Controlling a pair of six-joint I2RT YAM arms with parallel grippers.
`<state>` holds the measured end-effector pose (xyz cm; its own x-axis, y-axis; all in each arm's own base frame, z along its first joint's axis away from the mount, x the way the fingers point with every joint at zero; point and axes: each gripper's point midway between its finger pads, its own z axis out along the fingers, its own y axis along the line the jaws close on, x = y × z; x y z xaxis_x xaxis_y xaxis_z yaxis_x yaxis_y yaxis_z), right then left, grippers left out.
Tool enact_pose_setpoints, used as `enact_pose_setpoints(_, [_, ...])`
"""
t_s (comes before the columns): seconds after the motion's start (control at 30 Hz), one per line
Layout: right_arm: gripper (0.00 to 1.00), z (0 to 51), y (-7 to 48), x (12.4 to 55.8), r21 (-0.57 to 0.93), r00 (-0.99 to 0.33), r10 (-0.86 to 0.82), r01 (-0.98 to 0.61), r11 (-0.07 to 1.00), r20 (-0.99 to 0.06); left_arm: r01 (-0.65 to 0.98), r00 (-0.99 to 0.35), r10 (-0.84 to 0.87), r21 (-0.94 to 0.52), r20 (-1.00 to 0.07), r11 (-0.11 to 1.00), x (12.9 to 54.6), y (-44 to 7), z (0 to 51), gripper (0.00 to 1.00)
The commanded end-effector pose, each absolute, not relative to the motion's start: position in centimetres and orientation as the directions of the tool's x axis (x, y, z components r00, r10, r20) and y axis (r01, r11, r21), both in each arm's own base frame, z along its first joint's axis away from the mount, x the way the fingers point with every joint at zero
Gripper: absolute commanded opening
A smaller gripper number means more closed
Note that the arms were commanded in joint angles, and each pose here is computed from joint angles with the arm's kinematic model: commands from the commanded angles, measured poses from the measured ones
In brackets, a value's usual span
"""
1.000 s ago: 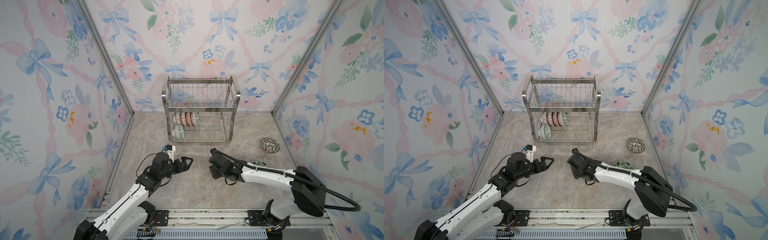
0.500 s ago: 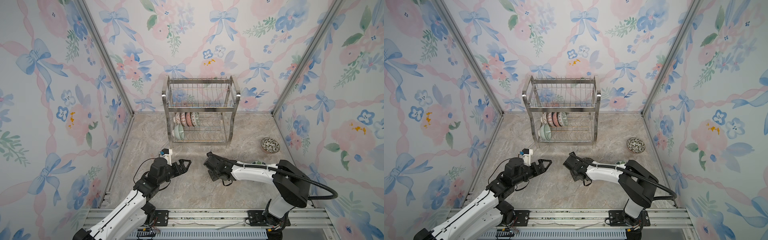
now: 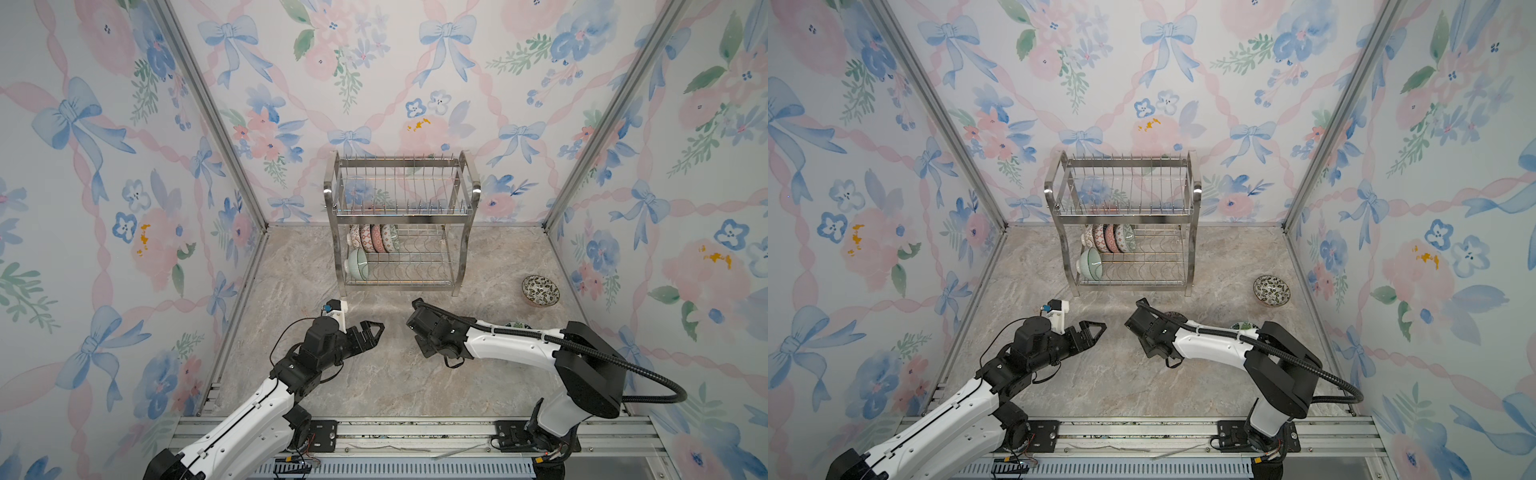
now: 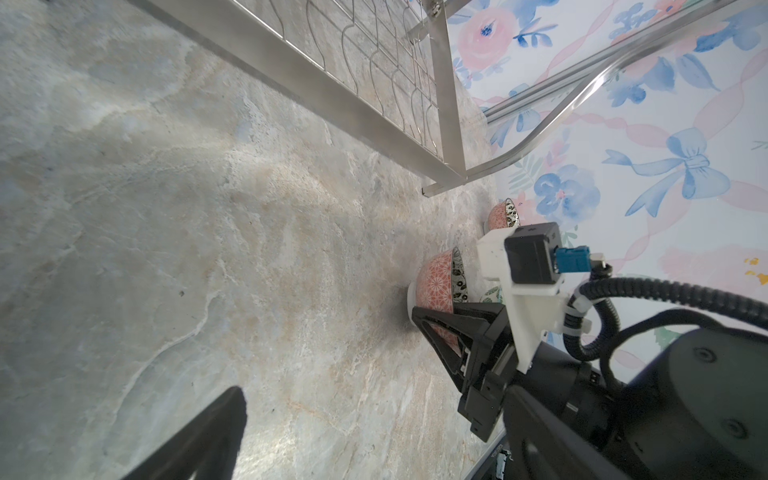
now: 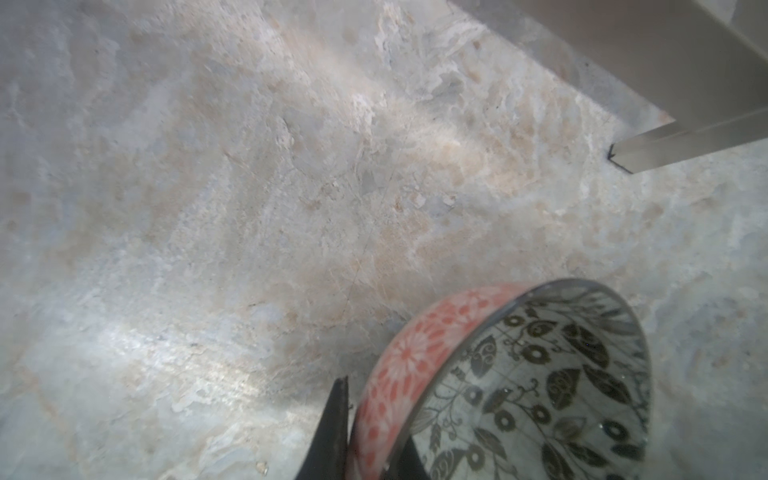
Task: Load the bowls into the dish rack
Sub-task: 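Close the right gripper on the pink leaf-pattern bowl rim, then lift the pink bowl with the right gripper and carry it toward the rack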
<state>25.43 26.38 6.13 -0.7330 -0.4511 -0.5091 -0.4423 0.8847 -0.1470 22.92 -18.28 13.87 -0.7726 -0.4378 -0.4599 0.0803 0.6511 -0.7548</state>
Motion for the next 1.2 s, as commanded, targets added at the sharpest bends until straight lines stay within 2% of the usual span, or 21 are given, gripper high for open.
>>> enact_pose_setpoints(0.0, [0.00,7.9,26.6,26.1,-0.088,-0.718,-0.421,-0.452,0.887,-0.555,0.098,-0.744,-0.461,-0.762,-0.483,0.640,23.6,-18.5,15.6,0.98])
enact_pose_setpoints(0.37, [0.00,12.6,29.1,27.2,0.102,-0.670,-0.317,-0.507,0.856,-0.671,0.097,-0.745,-0.461,-0.761,-0.483,0.641,23.9,-18.8,16.0,0.98])
enact_pose_setpoints(1.17, [0.00,17.1,31.9,28.2,0.204,-0.612,-0.239,-0.564,0.800,-0.754,0.105,-0.732,-0.465,-0.758,-0.497,0.644,23.6,-18.8,16.7,0.98])
